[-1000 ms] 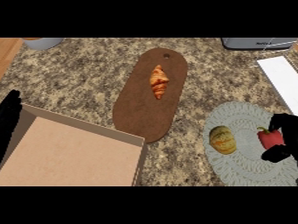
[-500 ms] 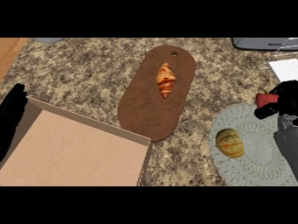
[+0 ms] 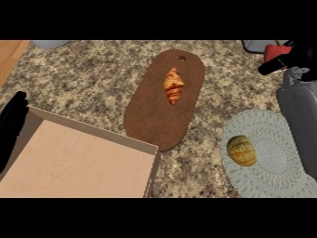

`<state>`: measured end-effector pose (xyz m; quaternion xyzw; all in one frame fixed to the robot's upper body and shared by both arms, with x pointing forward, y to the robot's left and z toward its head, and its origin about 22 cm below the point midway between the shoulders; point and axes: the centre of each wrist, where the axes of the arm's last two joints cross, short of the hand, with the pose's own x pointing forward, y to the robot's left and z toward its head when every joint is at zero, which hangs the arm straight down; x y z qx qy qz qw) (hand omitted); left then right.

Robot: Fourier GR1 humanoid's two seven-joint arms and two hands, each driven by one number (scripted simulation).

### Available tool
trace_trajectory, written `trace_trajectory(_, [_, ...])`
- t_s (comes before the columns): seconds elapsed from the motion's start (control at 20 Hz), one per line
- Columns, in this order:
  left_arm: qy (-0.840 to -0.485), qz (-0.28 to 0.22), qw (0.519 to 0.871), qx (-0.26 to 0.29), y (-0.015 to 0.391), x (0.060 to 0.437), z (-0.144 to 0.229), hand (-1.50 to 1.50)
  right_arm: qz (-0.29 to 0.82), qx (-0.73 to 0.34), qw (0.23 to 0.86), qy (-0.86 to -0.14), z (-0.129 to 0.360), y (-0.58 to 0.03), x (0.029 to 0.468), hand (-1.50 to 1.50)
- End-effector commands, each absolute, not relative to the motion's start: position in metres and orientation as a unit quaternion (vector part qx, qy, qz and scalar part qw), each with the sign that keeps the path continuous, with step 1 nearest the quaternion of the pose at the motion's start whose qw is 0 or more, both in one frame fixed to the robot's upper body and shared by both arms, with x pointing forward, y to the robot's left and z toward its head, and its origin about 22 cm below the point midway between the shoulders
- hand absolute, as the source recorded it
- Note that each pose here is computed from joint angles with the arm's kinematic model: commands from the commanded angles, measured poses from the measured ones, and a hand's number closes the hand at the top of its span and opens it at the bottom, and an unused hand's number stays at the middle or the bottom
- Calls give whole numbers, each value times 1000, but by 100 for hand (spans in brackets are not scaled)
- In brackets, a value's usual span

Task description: Pick the bell pepper from the placemat and place it in the tiered shelf

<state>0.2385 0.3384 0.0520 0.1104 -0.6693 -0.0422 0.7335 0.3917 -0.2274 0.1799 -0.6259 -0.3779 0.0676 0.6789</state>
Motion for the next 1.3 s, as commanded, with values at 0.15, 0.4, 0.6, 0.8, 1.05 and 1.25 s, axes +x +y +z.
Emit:
trace_trajectory(0.15, [-616, -16, 777, 126, 353, 228, 19, 0, -85, -619, 668, -404, 250, -192, 390, 150])
trace_trajectory(0.4, [-621, -23, 773, 129, 354, 226, 22, 0, -100, -646, 629, -419, 297, -179, 379, 150])
trace_trajectory(0.6, [-617, -17, 778, 119, 348, 223, 15, 0, -107, -669, 607, -416, 319, -176, 378, 150])
trace_trajectory(0.8, [-619, -22, 775, 124, 353, 221, 11, 0, -125, -700, 586, -389, 331, -189, 386, 150])
trace_trajectory(1.05, [-612, -25, 781, 119, 346, 214, 9, 0, -98, -735, 584, -331, 359, -199, 392, 150])
trace_trajectory(1.25, [-618, -26, 776, 121, 350, 213, 14, 0, -82, -748, 587, -301, 363, -208, 392, 150])
